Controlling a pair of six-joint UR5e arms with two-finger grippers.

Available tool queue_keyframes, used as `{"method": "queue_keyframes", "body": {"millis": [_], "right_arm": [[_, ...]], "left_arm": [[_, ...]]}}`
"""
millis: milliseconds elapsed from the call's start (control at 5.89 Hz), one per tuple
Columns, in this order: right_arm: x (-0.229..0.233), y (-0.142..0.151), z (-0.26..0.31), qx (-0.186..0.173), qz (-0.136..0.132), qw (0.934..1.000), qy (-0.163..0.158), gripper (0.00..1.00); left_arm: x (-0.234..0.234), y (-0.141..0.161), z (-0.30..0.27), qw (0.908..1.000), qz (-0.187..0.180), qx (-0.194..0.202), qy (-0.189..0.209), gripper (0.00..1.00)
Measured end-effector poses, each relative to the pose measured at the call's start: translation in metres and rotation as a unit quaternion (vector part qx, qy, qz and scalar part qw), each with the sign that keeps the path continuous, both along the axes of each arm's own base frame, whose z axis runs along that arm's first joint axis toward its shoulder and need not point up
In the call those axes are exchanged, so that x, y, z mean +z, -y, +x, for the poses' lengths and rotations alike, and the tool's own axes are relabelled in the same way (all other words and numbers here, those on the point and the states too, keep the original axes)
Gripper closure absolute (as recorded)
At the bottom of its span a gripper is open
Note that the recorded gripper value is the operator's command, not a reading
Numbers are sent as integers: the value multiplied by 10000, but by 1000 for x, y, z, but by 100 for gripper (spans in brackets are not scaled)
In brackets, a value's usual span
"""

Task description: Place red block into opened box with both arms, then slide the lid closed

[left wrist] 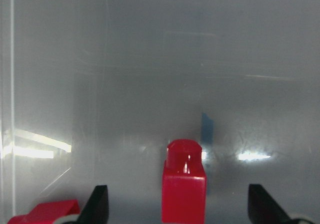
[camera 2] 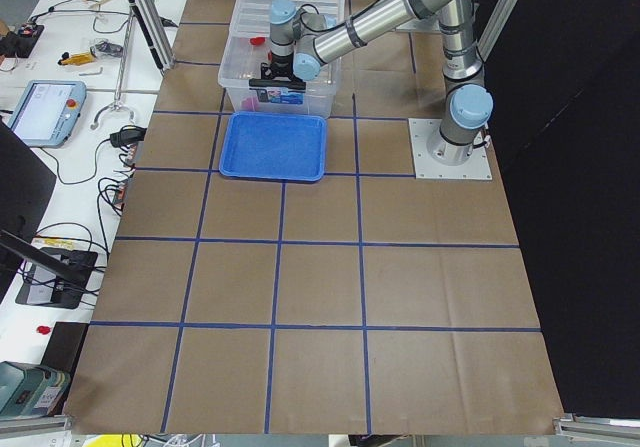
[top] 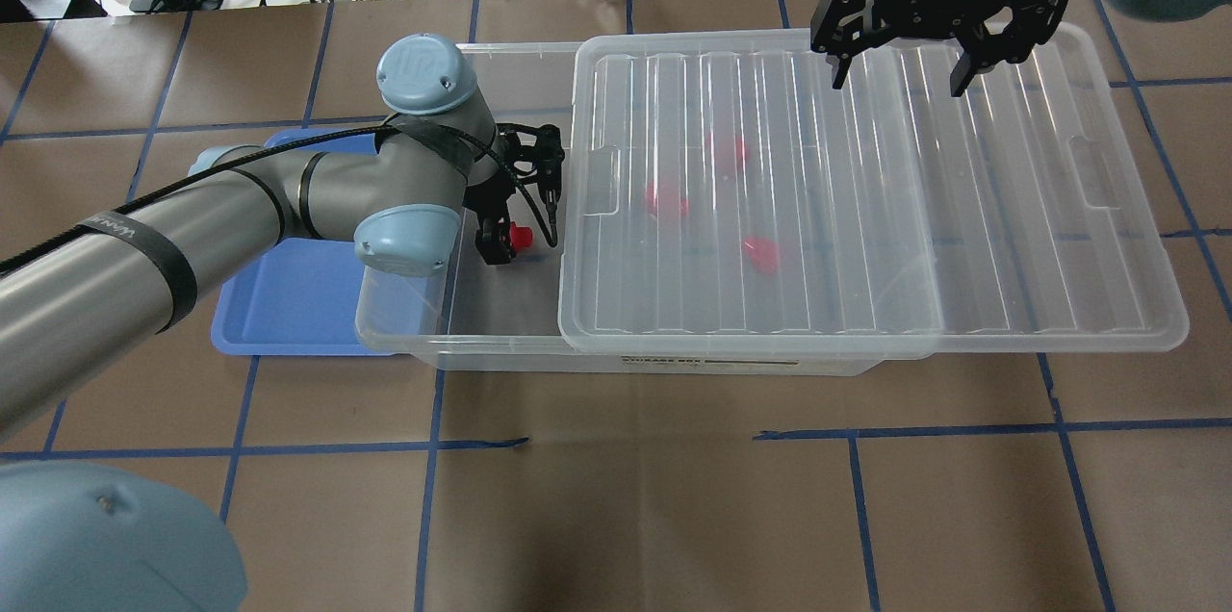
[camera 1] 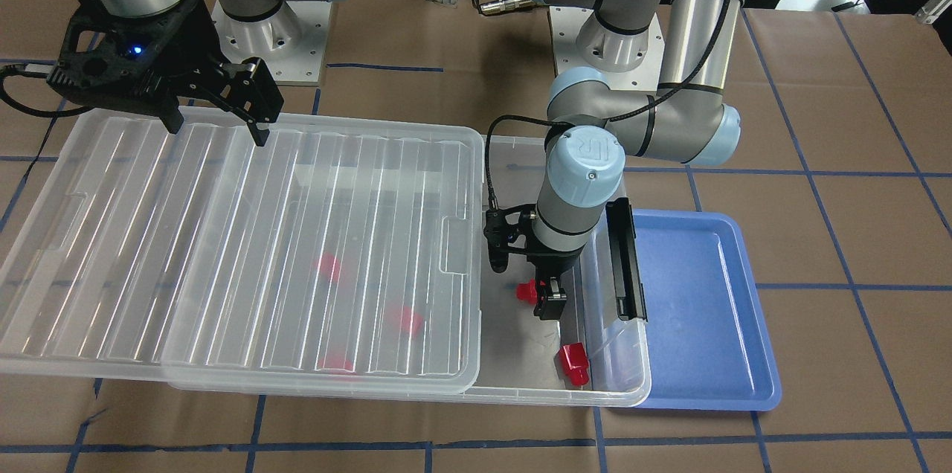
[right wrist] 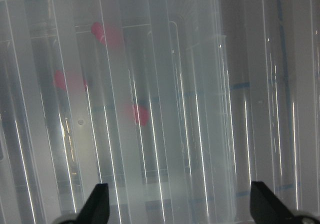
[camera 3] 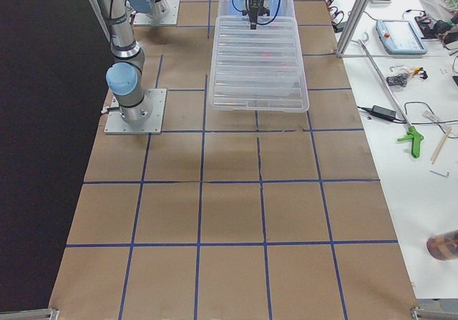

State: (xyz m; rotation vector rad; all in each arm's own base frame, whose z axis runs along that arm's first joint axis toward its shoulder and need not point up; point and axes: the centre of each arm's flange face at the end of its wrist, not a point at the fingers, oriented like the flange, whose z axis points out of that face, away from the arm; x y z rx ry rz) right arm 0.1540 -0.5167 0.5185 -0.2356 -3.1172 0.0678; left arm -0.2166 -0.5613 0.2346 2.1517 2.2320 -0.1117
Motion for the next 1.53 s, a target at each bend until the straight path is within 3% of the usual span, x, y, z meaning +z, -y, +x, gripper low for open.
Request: {"method": "queue_keyframes", "body": {"millis": [509, 679, 848, 1018, 1188, 1527], "right_arm": [[0, 2, -6, -24, 2, 10000, -1, 0], [-1, 8, -28, -16, 8, 10000, -11, 0], [-3, 17, -72, 12, 34, 10000, -27, 0], [-6, 24, -121, 89, 63, 9999, -49, 0], [-14, 29, -169, 141, 129, 9998, -76, 0], [-47, 37, -262, 155, 360, 9992, -24, 0]], "left_arm": [[124, -9, 11, 9995, 273, 134, 27, 3], [161, -8, 12, 9988, 318, 377, 21, 3], [189, -8, 13, 9956, 248, 901, -16, 3], [208, -11, 16, 9865, 153, 1629, -69, 3], [223, -14, 27, 9686, 49, 2483, -141, 3], [252, -20, 58, 9138, -143, 4048, -318, 2]]}}
